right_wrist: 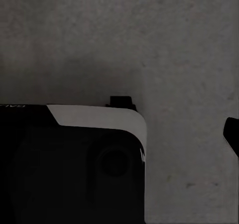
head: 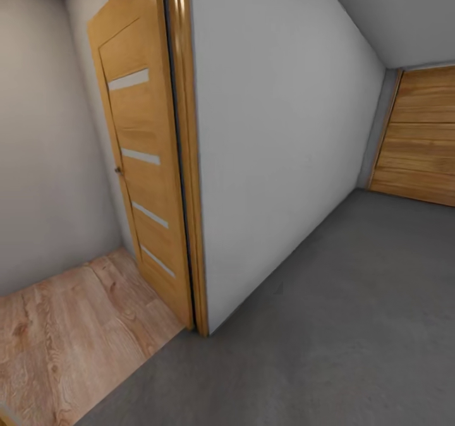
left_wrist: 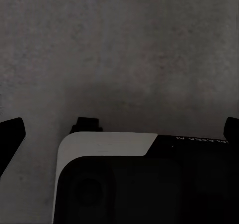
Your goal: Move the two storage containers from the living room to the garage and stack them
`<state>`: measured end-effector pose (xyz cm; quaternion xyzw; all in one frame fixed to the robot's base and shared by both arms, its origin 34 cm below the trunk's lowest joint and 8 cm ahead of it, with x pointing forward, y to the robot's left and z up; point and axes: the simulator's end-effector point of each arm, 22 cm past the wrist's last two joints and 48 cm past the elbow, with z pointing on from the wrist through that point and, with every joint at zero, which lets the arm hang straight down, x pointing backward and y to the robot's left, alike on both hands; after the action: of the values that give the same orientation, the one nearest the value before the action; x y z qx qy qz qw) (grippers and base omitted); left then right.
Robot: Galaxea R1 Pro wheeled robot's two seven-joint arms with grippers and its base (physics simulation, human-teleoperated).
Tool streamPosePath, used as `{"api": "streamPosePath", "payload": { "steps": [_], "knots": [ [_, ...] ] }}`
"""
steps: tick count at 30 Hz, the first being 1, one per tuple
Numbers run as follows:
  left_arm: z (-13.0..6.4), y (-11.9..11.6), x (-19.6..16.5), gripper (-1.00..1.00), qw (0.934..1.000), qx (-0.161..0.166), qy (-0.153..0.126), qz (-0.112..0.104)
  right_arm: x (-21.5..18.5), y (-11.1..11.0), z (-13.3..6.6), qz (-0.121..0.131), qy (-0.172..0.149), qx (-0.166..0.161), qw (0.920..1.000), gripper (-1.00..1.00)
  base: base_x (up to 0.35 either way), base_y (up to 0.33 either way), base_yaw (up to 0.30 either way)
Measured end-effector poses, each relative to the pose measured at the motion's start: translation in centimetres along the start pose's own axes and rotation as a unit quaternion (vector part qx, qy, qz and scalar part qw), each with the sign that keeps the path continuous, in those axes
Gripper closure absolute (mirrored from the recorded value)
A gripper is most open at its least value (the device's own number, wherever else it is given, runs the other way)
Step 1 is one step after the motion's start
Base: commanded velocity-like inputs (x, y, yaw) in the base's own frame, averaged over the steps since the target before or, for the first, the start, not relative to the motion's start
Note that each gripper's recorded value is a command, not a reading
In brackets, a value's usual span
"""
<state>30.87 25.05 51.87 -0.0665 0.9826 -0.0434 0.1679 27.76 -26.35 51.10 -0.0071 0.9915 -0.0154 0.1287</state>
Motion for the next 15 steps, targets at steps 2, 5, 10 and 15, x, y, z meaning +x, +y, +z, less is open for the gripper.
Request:
{"api": "streamPosePath", "payload": {
  "steps": [2, 5, 10, 15],
  "knots": [
    [0.0, -0.03, 0.01, -1.0, 1.0, 0.0, 0.0, 0.0, 0.0, 0.0, 0.0, 0.0, 0.0, 0.0, 1.0, -1.0, 0.321, 0.0, 0.257],
    [0.0, -0.01, 0.02, -1.0, 1.0, 0.0, 0.0, 0.0, 0.0, 0.0, 0.0, 0.0, 0.0, 0.0, 1.0, -1.0, 0.321, 0.0, 0.265],
    [0.0, -0.02, 0.0, -1.0, 1.0, 0.0, 0.0, 0.0, 0.0, 0.0, 0.0, 0.0, 0.0, 0.0, 1.0, -1.0, 0.321, 0.0, 0.268],
    [0.0, -0.02, 0.03, -1.0, 1.0, 0.0, 0.0, 0.0, 0.0, 0.0, 0.0, 0.0, 0.0, 0.0, 1.0, -1.0, 0.321, 0.0, 0.269]
  ]
}}
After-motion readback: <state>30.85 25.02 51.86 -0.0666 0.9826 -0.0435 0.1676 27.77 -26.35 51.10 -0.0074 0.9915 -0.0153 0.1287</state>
